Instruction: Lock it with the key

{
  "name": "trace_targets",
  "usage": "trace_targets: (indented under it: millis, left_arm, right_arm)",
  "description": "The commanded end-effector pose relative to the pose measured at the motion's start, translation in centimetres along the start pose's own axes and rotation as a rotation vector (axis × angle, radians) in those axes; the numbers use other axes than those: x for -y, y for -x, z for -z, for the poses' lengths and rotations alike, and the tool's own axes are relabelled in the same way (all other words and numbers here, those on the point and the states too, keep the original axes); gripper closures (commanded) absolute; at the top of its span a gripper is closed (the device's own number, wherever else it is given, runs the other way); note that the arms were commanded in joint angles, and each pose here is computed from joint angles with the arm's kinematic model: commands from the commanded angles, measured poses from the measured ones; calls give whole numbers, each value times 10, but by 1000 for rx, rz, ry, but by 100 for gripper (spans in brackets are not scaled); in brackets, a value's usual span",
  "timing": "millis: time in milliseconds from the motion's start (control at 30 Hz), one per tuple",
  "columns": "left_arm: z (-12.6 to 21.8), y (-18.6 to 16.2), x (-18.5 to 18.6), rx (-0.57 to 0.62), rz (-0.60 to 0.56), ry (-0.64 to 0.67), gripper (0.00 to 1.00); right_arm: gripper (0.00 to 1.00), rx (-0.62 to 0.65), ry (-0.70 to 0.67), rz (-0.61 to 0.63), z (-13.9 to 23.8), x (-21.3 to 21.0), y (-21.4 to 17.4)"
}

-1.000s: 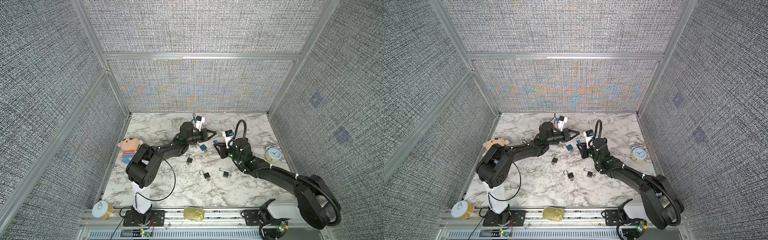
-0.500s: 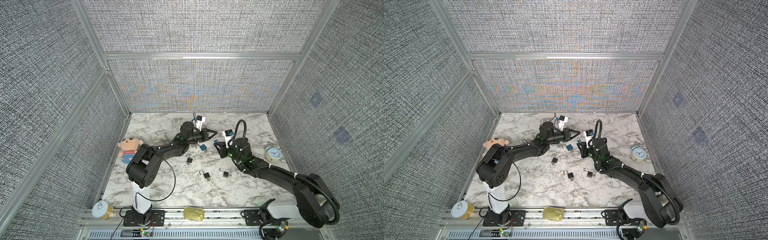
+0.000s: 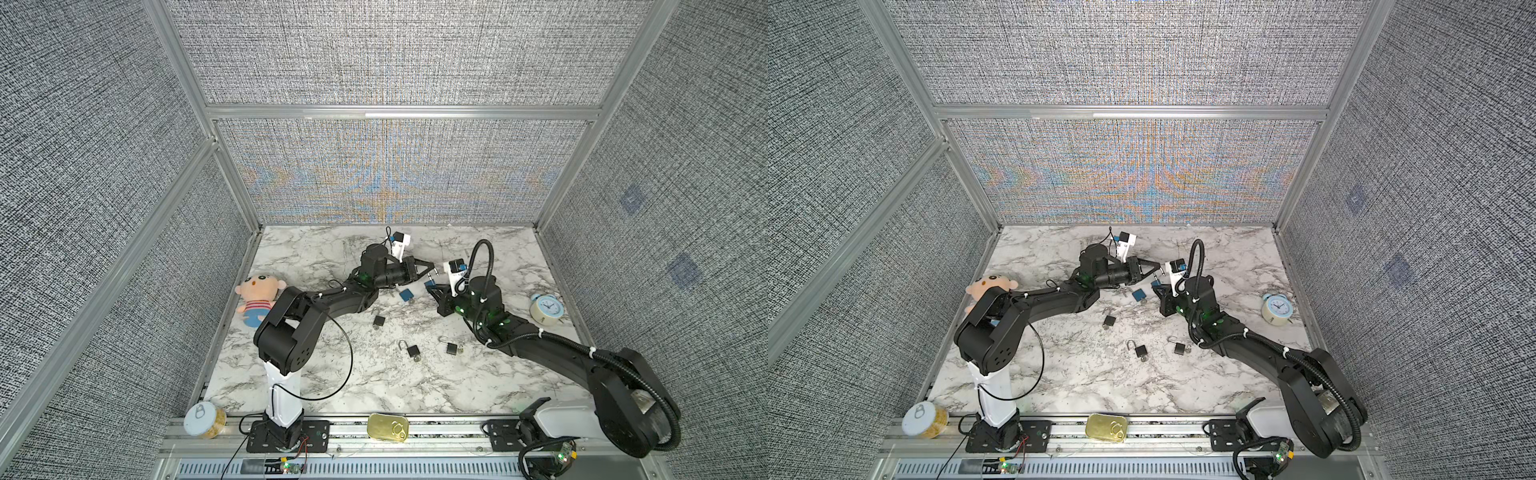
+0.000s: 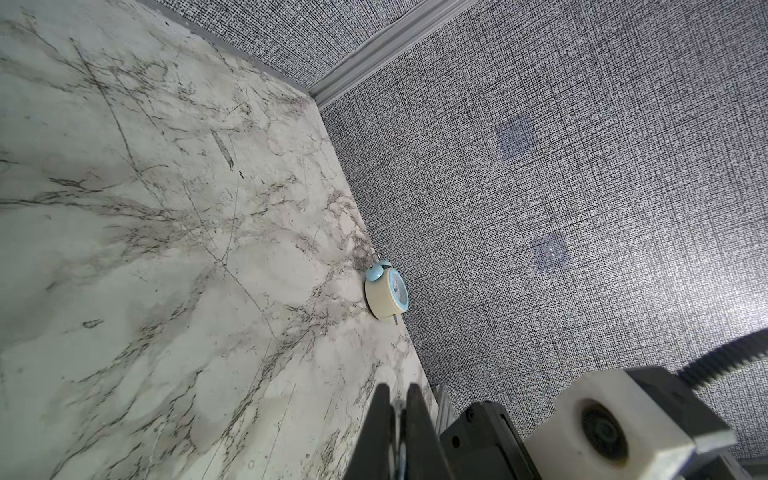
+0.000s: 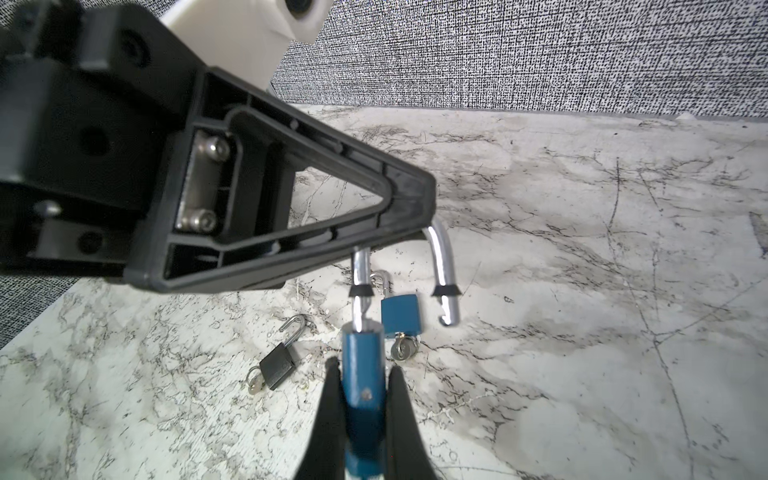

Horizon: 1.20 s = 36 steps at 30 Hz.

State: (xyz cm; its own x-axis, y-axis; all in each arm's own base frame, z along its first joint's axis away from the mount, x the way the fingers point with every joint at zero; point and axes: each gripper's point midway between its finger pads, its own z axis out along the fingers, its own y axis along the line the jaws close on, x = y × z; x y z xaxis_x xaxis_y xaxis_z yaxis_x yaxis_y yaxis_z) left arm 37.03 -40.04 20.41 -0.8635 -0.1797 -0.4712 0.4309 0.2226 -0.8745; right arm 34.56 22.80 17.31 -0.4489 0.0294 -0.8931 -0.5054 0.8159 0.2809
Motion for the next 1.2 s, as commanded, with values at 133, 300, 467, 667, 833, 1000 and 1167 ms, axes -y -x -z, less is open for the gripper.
trace_targets:
  millis: [133, 300, 467, 667, 833, 1000, 1167]
  left_arm:
    - [6, 11, 12, 34, -44, -40, 88]
    - [26, 27, 2, 76, -70, -5, 55]
    - [62, 39, -6, 117, -161, 8, 53]
    - [74, 26, 13, 39, -352, -46, 52]
    - [78, 18, 27, 2, -426, -96, 52]
    - [74, 8, 36, -48, -455, -169, 52]
    - [63, -8, 32, -121, -453, -200, 52]
  right_arm:
    - [100, 2, -26, -23, 7, 5, 1]
    - [100, -77, 85, -52, 16, -7, 1]
    - [100, -165, 281, -128, 33, -19, 5]
    - [100, -261, 457, -201, 47, -26, 1]
    - [100, -323, 581, -260, 44, -39, -6]
    - [100, -357, 633, -298, 41, -44, -11]
    - [100, -369, 633, -302, 39, -45, -12]
